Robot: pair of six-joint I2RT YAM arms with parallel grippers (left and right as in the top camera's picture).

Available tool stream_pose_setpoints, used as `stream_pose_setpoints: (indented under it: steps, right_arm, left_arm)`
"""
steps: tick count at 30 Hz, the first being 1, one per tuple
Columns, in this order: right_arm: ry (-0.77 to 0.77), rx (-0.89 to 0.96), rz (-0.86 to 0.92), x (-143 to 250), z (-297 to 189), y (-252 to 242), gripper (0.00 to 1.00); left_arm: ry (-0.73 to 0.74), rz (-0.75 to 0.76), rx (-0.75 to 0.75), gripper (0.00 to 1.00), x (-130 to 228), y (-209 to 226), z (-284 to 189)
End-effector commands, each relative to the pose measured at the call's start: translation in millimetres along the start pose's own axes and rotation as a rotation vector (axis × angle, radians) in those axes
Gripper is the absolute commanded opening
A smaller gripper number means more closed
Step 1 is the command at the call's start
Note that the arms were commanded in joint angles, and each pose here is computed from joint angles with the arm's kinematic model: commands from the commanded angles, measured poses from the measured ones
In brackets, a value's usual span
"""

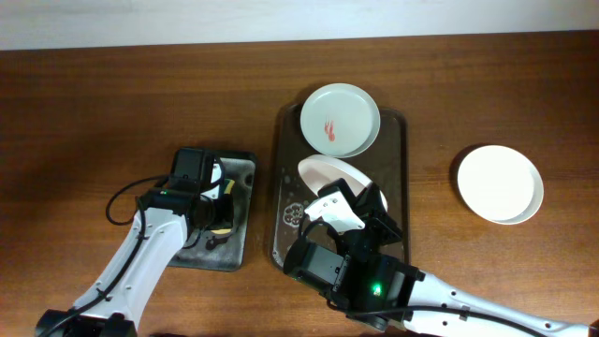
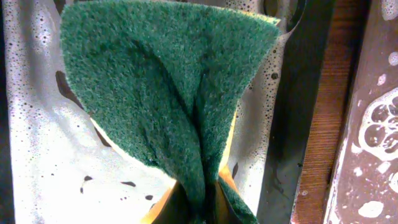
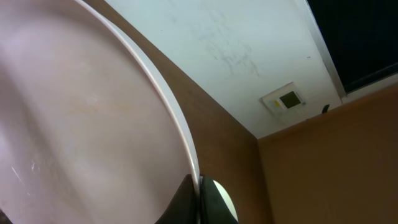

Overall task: Clean dirty plates on tray and stack at the side
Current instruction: 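Carry the cleaned plate right with the right gripper and stack it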

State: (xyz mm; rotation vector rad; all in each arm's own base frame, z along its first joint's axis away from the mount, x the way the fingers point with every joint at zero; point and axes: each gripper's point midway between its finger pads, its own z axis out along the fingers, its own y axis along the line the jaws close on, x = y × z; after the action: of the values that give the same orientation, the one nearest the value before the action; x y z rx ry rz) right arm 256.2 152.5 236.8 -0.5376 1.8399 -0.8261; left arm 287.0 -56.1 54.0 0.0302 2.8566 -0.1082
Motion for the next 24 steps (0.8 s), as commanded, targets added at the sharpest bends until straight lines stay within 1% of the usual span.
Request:
stream_pose_setpoints:
  steps: [1, 4, 5, 6, 8, 9, 11, 13, 15, 16, 18, 22, 24]
  right_arm:
    - [-0.014, 0.035, 0.01, -2, -2, -8, 0.04]
    - [-0.008, 0.027, 0.065, -1, -1, -7, 0.04]
    - [0.009, -0.01, 0.092, 2, 1, -1, 0.04]
    - [0.057, -0.099, 0.146, 9, 6, 13, 0.04]
    - [0.209, -0.27, 0.242, 30, 20, 42, 0.04]
    - [0.363, -0.424, 0.32, 51, 33, 60, 0.04]
    - [0.472, -0.52, 0.435, 64, 43, 58, 0.04]
    - [0.549, -0.595, 0.597, 70, 56, 44, 0.04]
    - [0.644, -0.659, 0.887, 90, 81, 9, 0.04]
    - [0.664, -0.659, 0.948, 98, 88, 1, 0.04]
    - [0.721, -0.603, 1.111, 128, 108, -28, 0.04]
    - [0.808, -0.318, 1.412, 214, 149, -92, 0.04]
    - [0.849, -0.196, 1.537, 252, 159, -111, 0.04]
  left_arm:
    - [-0.003, 0.014, 0.012, 0.0, 0, -1, 0]
    - [-0.003, 0.014, 0.012, 0.0, 0, -1, 0]
    - [-0.003, 0.014, 0.012, 0.0, 0, -1, 0]
    - [-0.003, 0.014, 0.012, 0.0, 0, -1, 0]
    - [-0.002, 0.013, 0.016, 0.0, 0, -2, 0]
    - [0.001, 0.013, 0.039, 0.0, 0, -6, 0]
    - [0.0, 0.014, 0.04, 0.0, 0, -6, 0]
    - [-0.003, 0.014, 0.041, 0.0, -1, -6, 0]
    - [-0.003, 0.014, 0.041, 0.0, -1, -6, 0]
    - [-0.003, 0.014, 0.041, 0.0, -1, -6, 0]
    - [-0.002, 0.014, 0.041, 0.0, -1, -6, 0]
    - [-0.002, 0.014, 0.041, 0.0, -1, -6, 0]
    - [-0.002, 0.014, 0.041, 0.0, -1, -6, 0]
